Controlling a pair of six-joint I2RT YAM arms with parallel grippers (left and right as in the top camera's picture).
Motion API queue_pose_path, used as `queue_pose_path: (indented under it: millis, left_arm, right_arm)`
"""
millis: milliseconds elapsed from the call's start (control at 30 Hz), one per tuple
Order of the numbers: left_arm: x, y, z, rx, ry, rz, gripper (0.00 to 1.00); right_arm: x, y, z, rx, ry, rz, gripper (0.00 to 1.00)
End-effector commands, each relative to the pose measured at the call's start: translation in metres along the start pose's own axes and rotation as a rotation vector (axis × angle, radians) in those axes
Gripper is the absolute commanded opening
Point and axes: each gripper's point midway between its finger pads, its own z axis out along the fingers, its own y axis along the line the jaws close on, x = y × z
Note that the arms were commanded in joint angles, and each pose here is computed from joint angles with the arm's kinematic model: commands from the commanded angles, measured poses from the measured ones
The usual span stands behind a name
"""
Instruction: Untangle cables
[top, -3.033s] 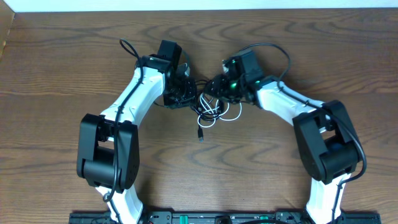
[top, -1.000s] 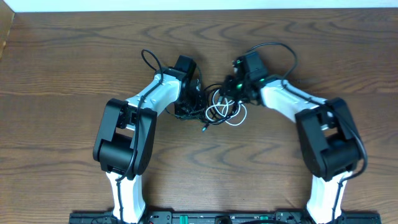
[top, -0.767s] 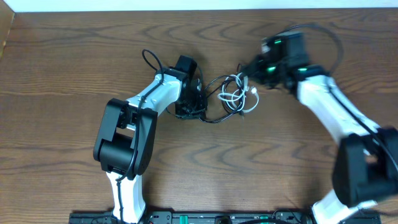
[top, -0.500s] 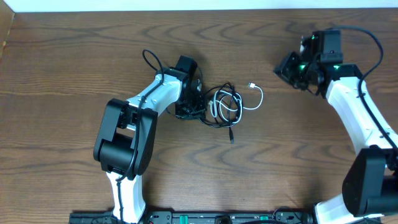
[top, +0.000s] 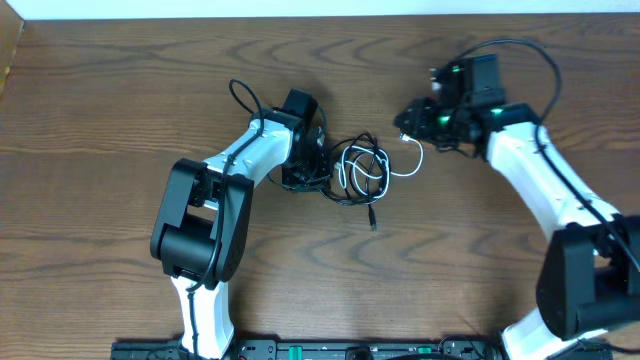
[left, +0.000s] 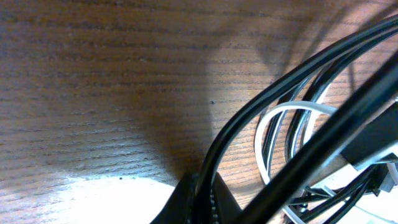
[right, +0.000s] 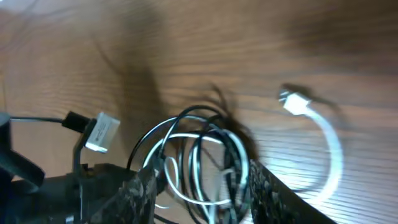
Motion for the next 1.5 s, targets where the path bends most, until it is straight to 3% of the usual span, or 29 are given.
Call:
queue_pose_path:
  millis: [0, 67, 333, 433, 567, 667, 900, 1067, 1200, 1300, 1367, 1467]
  left_arm:
    - [0.000, 0.016, 0.013, -0.069, 0.008, 0.001, 0.07]
    - [0.000, 0.016, 0.013, -0.069, 0.008, 0.001, 0.08]
    - [0.000, 0.017, 0.013, -0.075, 0.005, 0.001, 0.07]
    - [0.000, 0.018, 0.013, -0.077, 0.007, 0.000, 0.07]
    - [-0.002, 0.022, 0.012, -0.103, -0.004, 0.000, 0.07]
    - [-0.002, 0.023, 0.012, -0.108, -0.006, 0.000, 0.07]
    - [-0.002, 0.023, 0.012, -0.109, -0.005, 0.000, 0.08]
    - [-0.002, 0.023, 0.012, -0.109, -0.006, 0.001, 0.08]
    - [-0.004, 0.023, 0.012, -0.108, -0.014, 0.034, 0.07]
    - [-0.013, 0.011, -0.002, -0.081, -0.063, 0.170, 0.07]
    - [-0.016, -0.003, -0.020, -0.053, -0.110, 0.239, 0.07]
    - [-0.018, -0.025, -0.061, -0.015, -0.211, 0.346, 0.07]
  right_arm:
    - [0.023, 0.000, 0.039, 0.016, 0.082, 0.051, 0.38]
    - [0.028, 0.002, 0.052, 0.013, 0.093, 0.044, 0.30]
    - [0.053, 0.004, 0.103, 0.009, 0.148, 0.053, 0.24]
    - [0.038, 0.014, 0.105, -0.044, 0.093, 0.027, 0.01]
    - [-0.010, 0.018, 0.077, -0.113, -0.027, 0.097, 0.01]
    - [-0.057, 0.002, 0.030, -0.179, -0.128, 0.194, 0.01]
    - [-0.107, -0.078, -0.033, -0.250, -0.211, 0.451, 0.01]
    - [-0.100, -0.122, -0.042, -0.133, -0.217, 0.495, 0.01]
    - [-0.085, -0.117, -0.036, -0.122, -0.158, 0.393, 0.01]
    - [-0.066, -0.075, -0.026, -0.247, -0.066, 0.205, 0.26]
    - [-0.059, -0.057, -0.022, -0.288, -0.040, 0.150, 0.34]
    - [-0.052, -0.030, -0.017, -0.323, -0.025, 0.057, 0.36]
